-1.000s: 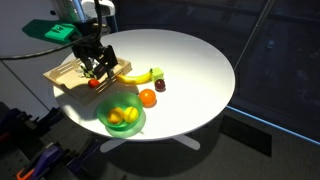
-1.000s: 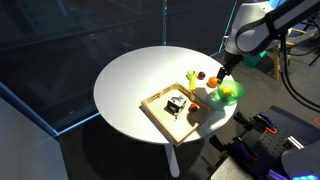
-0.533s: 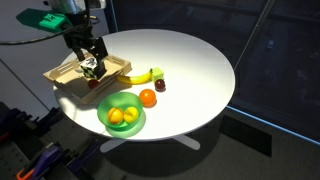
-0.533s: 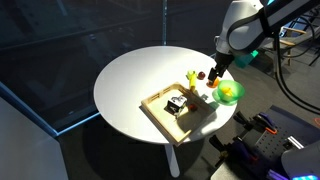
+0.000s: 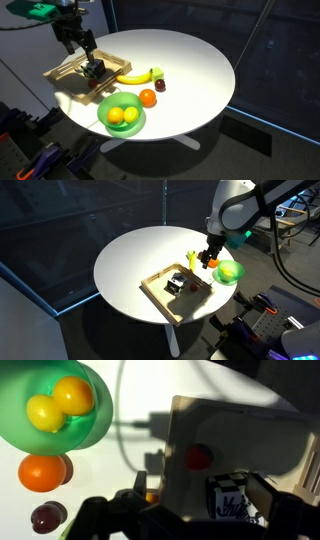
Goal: Put the yellow ball into the green bowl
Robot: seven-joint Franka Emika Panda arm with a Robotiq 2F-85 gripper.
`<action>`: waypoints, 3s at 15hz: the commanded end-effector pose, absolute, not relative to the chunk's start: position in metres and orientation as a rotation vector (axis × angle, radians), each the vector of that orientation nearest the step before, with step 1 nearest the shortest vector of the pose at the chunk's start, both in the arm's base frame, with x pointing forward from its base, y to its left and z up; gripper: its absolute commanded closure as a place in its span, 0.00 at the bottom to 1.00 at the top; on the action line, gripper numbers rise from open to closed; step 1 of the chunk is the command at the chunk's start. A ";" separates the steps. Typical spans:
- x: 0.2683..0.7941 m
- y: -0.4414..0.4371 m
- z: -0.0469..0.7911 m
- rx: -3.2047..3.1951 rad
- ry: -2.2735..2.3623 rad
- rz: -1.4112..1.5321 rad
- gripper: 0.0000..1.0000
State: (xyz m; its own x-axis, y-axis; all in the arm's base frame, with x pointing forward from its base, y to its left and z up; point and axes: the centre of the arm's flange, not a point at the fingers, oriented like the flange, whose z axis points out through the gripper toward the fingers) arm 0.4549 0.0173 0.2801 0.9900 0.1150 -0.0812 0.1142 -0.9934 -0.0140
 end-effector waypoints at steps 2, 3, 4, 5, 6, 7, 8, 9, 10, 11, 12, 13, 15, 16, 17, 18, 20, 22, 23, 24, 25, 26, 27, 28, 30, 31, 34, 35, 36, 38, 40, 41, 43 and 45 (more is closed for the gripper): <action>0.451 0.042 0.308 -3.107 -0.197 0.191 0.00; 0.449 0.047 0.312 -3.105 -0.208 0.204 0.00; 0.447 0.051 0.316 -3.103 -0.215 0.207 0.00; 0.445 0.054 0.321 -3.102 -0.220 0.211 0.00; 0.442 0.056 0.326 -3.101 -0.228 0.207 0.00; 0.439 0.059 0.331 -3.101 -0.234 0.203 0.00; 0.436 0.061 0.335 -3.102 -0.240 0.193 0.00; 0.434 0.063 0.340 -3.104 -0.245 0.183 0.00; 0.431 0.063 0.345 -3.106 -0.249 0.170 0.00; 0.428 0.064 0.351 -3.106 -0.252 0.155 0.00; 0.426 0.064 0.356 -3.107 -0.250 0.138 0.00; 0.423 0.064 0.362 -3.109 -0.247 0.116 0.00; 0.418 0.065 0.372 -3.112 -0.231 0.077 0.00; 0.416 0.064 0.377 -3.115 -0.222 0.057 0.00; 0.413 0.064 0.382 -3.116 -0.214 0.041 0.00; 0.410 0.063 0.386 -3.117 -0.208 0.026 0.00; 0.404 0.062 0.394 -3.119 -0.189 0.002 0.00; 0.398 0.061 0.400 -3.124 -0.164 -0.012 0.00; 0.395 0.060 0.402 -3.126 -0.148 -0.008 0.00; 0.392 0.059 0.402 -3.128 -0.135 0.002 0.00; 0.389 0.059 0.403 -3.130 -0.117 0.011 0.00; 0.386 0.058 0.403 -3.131 -0.106 0.024 0.00; 0.384 0.058 0.403 -3.132 -0.093 0.034 0.00; 0.381 0.058 0.402 -3.132 -0.084 0.043 0.00; 0.377 0.057 0.401 -3.129 -0.062 0.055 0.00; 0.374 0.056 0.401 -3.126 -0.057 0.051 0.00; 0.387 0.055 0.394 -3.142 -0.104 0.057 0.00; 0.387 0.055 0.394 -3.142 -0.104 0.060 0.00; 0.387 0.055 0.393 -3.142 -0.104 0.063 0.00; 0.387 0.055 0.393 -3.142 -0.104 0.064 0.00; 0.387 0.055 0.393 -3.142 -0.104 0.064 0.00; 0.387 0.055 0.393 -3.142 -0.104 0.064 0.00; 0.387 0.055 0.393 -3.142 -0.104 0.064 0.00; 0.387 0.055 0.393 -3.142 -0.104 0.064 0.00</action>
State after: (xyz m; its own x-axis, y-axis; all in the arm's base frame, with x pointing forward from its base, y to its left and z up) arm 0.3870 0.0555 0.3926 0.9970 0.0662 -0.0408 0.0663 -0.9978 0.0018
